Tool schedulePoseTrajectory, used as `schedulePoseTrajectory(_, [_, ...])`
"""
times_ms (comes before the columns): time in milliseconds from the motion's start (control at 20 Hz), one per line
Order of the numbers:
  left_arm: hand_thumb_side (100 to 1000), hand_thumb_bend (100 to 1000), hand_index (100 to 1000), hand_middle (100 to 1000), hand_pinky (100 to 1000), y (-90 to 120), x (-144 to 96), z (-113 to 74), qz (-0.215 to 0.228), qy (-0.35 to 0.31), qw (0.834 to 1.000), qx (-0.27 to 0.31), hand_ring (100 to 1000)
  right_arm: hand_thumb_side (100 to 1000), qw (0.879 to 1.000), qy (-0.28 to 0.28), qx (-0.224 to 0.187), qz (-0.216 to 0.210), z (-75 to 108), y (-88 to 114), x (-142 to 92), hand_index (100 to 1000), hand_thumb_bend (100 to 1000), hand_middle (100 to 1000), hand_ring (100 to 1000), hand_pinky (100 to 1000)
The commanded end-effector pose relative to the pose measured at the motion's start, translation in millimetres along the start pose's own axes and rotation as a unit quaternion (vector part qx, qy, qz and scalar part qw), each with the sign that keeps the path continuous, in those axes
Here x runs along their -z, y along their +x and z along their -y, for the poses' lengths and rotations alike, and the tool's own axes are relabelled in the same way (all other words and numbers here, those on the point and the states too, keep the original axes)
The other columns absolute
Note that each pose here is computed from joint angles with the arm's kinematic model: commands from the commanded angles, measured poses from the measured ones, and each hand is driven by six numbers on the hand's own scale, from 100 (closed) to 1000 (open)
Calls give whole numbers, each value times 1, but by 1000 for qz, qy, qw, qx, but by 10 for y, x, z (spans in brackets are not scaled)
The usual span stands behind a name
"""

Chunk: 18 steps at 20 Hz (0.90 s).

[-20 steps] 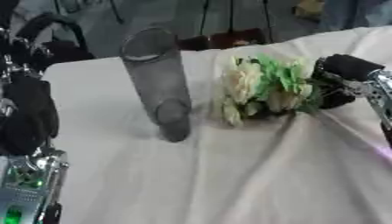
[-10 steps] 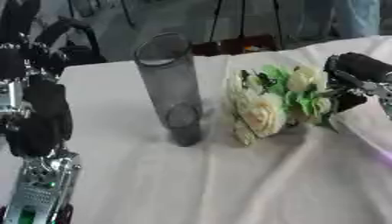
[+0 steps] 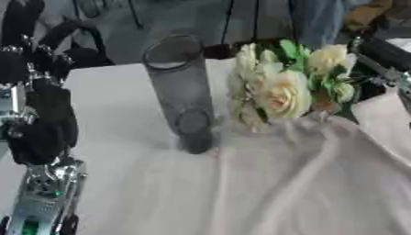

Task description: Arrange flowers into the vase.

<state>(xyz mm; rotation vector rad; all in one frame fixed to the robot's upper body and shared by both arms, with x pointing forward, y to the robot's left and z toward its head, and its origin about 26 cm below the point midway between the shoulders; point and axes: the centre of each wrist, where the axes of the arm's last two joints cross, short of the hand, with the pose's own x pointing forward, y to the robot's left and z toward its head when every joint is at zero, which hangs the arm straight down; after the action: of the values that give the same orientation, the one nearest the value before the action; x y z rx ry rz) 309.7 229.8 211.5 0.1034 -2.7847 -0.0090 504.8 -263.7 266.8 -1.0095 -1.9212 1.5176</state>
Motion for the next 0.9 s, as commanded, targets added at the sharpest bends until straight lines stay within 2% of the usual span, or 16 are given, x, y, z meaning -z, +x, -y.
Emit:
schedulePoseTrajectory(50, [1000,100,1000,935,656,41,61,-20,13,-2,1000,1,830,560,998,-69,11,10,348,152,161,100,658,100,100,100])
schedulePoseTrajectory(300, [1000,100,1000,935,656,40,54,-19,11,-2,1000,1,831,600,993,-112,42,8,527,314,271,100,631,100,100,100])
schedulePoseTrajectory(400, [1000,100,1000,935,656,39,53,-19,11,-2,1000,1,831,600,989,-130,63,3,563,365,310,100,631,100,100,100])
schedulePoseTrajectory(550, [1000,100,1000,935,657,39,49,-15,10,-3,1000,-1,831,616,981,-157,109,-4,593,471,406,100,579,100,100,100])
schedulePoseTrajectory(700, [1000,100,1000,935,657,39,47,-14,9,-4,1000,-1,831,616,975,-170,142,-10,635,554,466,100,579,100,100,100])
schedulePoseTrajectory(750, [1000,100,1000,935,657,39,46,-12,9,-4,1000,-2,831,606,973,-172,150,-11,654,575,478,100,534,100,100,100])
schedulePoseTrajectory(900, [1000,100,1000,935,657,38,44,-11,8,-4,1000,-2,831,606,962,-191,192,-18,650,671,549,100,534,100,100,100])
